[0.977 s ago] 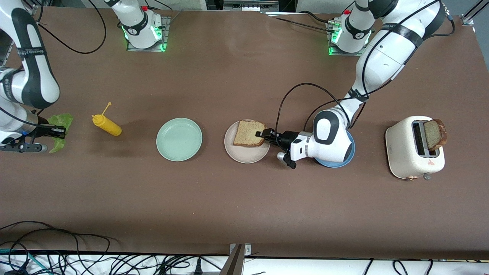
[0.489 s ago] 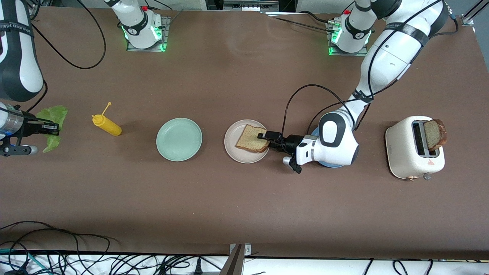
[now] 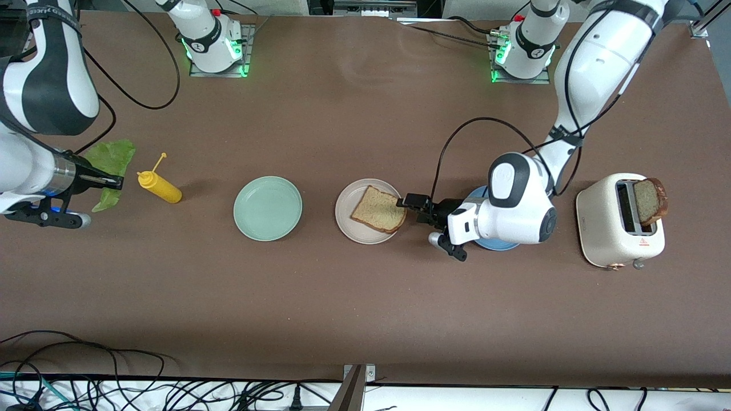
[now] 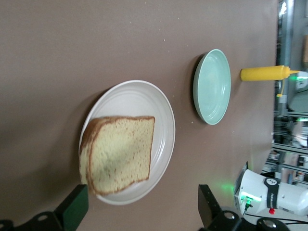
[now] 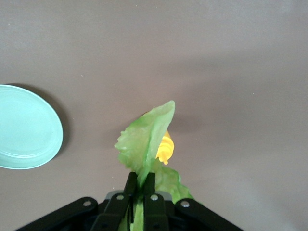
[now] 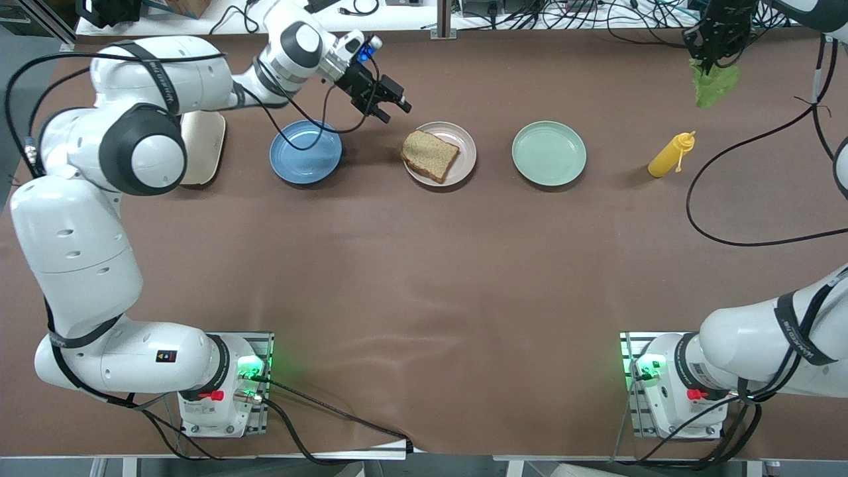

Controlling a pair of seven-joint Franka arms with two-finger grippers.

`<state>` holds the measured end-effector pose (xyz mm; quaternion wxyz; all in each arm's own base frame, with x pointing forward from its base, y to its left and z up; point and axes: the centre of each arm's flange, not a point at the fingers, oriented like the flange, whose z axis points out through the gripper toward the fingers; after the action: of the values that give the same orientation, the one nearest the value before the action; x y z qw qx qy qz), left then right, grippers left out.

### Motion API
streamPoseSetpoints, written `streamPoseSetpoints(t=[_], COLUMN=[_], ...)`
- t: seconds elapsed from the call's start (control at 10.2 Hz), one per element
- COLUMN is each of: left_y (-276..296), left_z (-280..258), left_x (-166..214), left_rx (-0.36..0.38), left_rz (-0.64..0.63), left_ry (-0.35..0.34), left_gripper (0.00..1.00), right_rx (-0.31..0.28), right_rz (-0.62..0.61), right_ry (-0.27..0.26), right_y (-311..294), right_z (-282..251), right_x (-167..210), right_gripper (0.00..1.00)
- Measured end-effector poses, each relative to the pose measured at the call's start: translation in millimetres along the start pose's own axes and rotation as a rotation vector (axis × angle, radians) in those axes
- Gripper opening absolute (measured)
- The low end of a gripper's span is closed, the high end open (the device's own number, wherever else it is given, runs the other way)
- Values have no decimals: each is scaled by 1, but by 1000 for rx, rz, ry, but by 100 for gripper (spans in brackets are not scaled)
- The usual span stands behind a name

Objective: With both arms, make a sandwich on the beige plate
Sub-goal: 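Release the bread on the beige plate while the right gripper lifts lettuce, then carry the lettuce over the bread while the left gripper returns to toaster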

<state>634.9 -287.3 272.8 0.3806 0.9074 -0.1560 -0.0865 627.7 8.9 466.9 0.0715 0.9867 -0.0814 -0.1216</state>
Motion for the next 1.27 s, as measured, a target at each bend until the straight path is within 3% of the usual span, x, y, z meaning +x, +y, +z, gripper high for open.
streamPoseSetpoints(t=[0.59, 0.88, 1.27], left_y=[37, 28, 41], left_z=[-141, -222, -302], left_x=[-34, -62, -89], left_rx=[354, 454, 667], left_rz=[-42, -89, -107], left_ry=[-55, -32, -58], left_gripper=[100, 100, 100], right_rx=[40, 97, 151], right_rz=[90, 148, 250], right_ry=[-24, -47, -71], right_y=[-58, -89, -154], right_z=[-13, -20, -24], right_x=[-22, -34, -57], right_gripper=[9, 9, 9])
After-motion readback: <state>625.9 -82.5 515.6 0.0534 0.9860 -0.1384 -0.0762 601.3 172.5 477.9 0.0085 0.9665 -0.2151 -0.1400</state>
